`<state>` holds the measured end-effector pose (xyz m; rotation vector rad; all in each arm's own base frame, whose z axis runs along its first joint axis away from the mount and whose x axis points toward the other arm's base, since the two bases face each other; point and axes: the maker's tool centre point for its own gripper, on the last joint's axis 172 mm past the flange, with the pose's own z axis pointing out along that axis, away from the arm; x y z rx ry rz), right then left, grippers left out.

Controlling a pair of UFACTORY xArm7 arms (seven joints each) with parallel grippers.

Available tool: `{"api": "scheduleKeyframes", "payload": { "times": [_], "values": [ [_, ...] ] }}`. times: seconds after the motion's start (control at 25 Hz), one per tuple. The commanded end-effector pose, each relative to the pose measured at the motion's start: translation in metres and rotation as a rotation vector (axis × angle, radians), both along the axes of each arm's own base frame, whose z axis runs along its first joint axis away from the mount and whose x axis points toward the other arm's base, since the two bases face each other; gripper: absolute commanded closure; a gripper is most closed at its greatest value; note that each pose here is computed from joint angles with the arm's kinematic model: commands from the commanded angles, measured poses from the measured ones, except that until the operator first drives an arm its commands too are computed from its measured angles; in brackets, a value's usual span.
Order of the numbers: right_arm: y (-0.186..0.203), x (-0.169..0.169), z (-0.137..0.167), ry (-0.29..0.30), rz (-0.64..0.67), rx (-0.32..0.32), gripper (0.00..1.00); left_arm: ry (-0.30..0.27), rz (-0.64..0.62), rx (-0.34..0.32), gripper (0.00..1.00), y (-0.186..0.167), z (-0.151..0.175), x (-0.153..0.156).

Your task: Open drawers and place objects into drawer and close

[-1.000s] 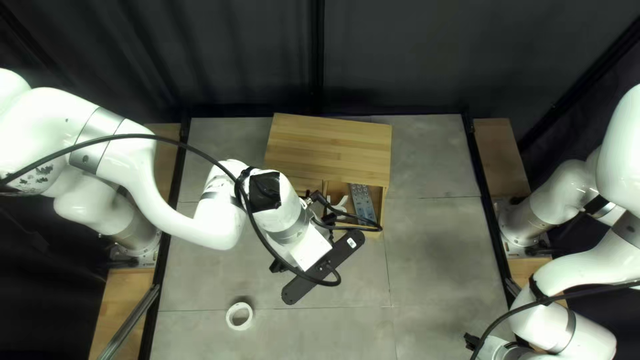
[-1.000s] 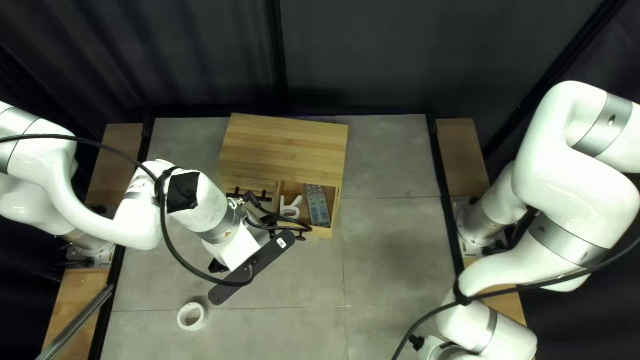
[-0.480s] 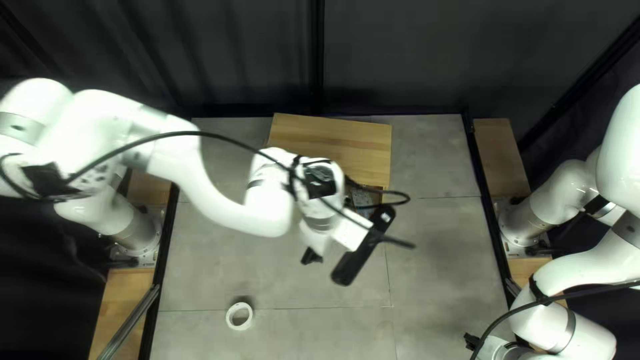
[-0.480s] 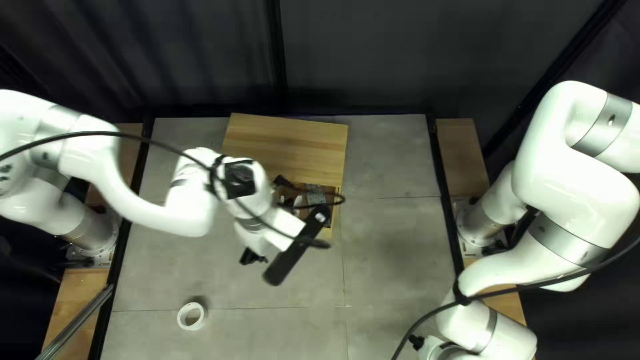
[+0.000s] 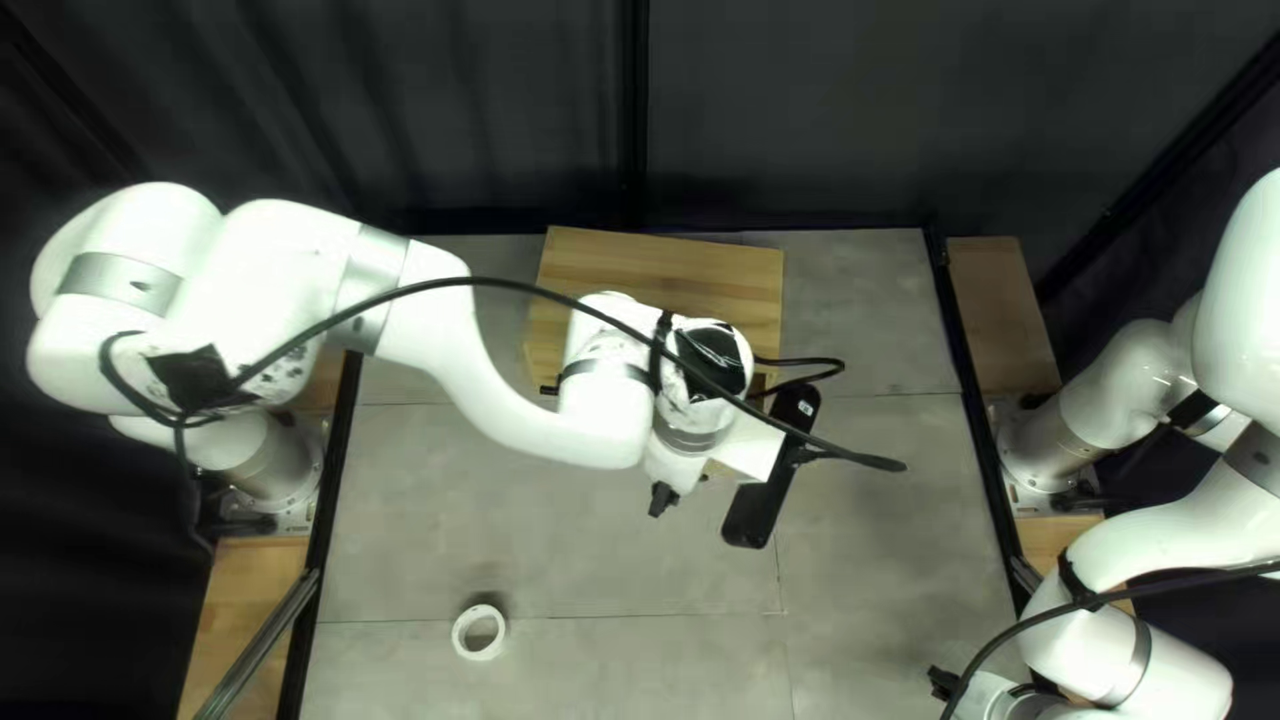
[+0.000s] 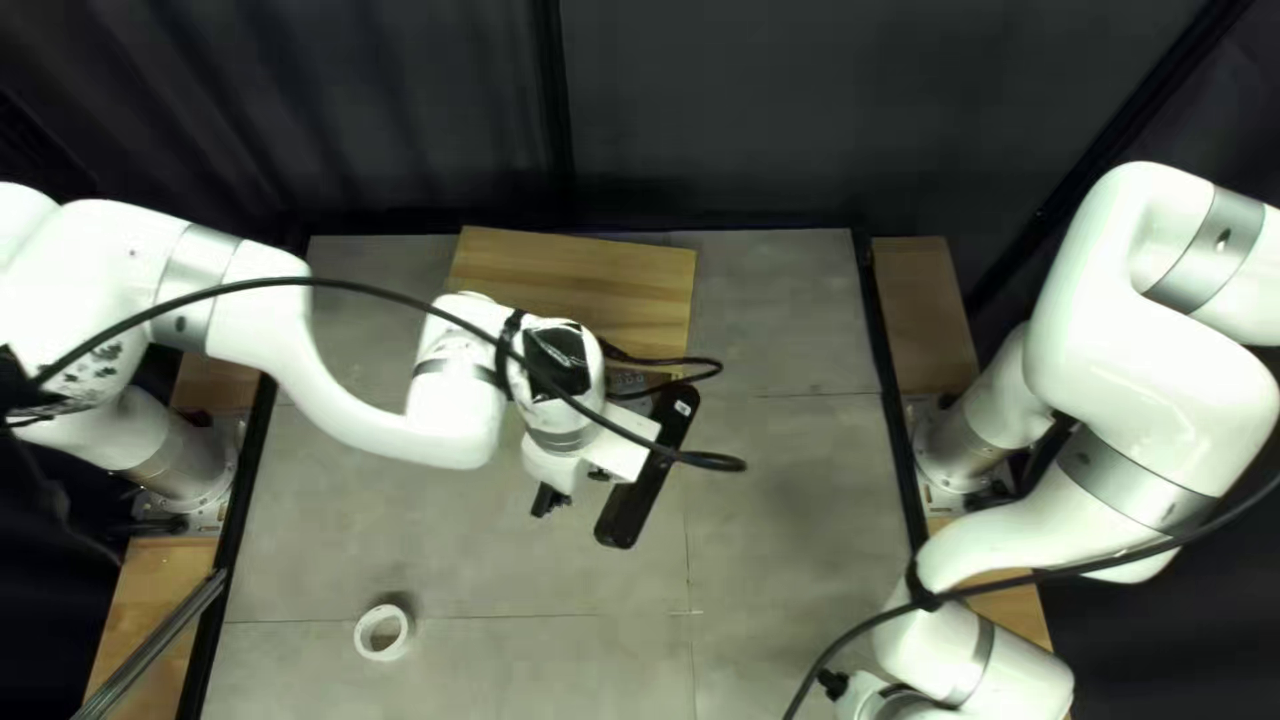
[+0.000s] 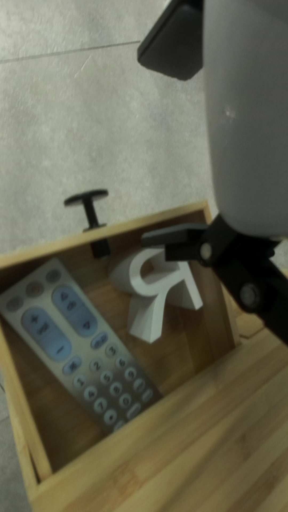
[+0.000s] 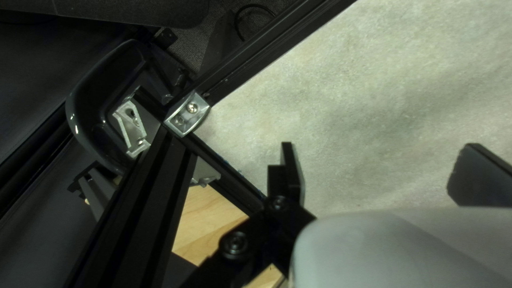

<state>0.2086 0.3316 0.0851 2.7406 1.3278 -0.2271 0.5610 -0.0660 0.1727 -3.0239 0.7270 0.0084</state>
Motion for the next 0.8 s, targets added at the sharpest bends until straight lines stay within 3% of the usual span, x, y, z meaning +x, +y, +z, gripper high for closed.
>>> {"api": "scheduleKeyframes", "payload": {
  "times": [0.04,0.32,0.8],
  "values": [
    [0.0,0.0,0.0,0.0,0.0,0.0,0.0,-0.026,-0.005,-0.02,0.0,-0.002,-0.008,0.013],
    [0.0,0.0,0.0,0.0,0.0,0.0,0.0,-0.051,0.04,-0.057,0.04,0.01,-0.019,0.014],
    [0.0,0.0,0.0,0.0,0.0,0.0,0.0,0.006,0.102,-0.113,0.05,0.009,-0.028,0.005]
  ]
}}
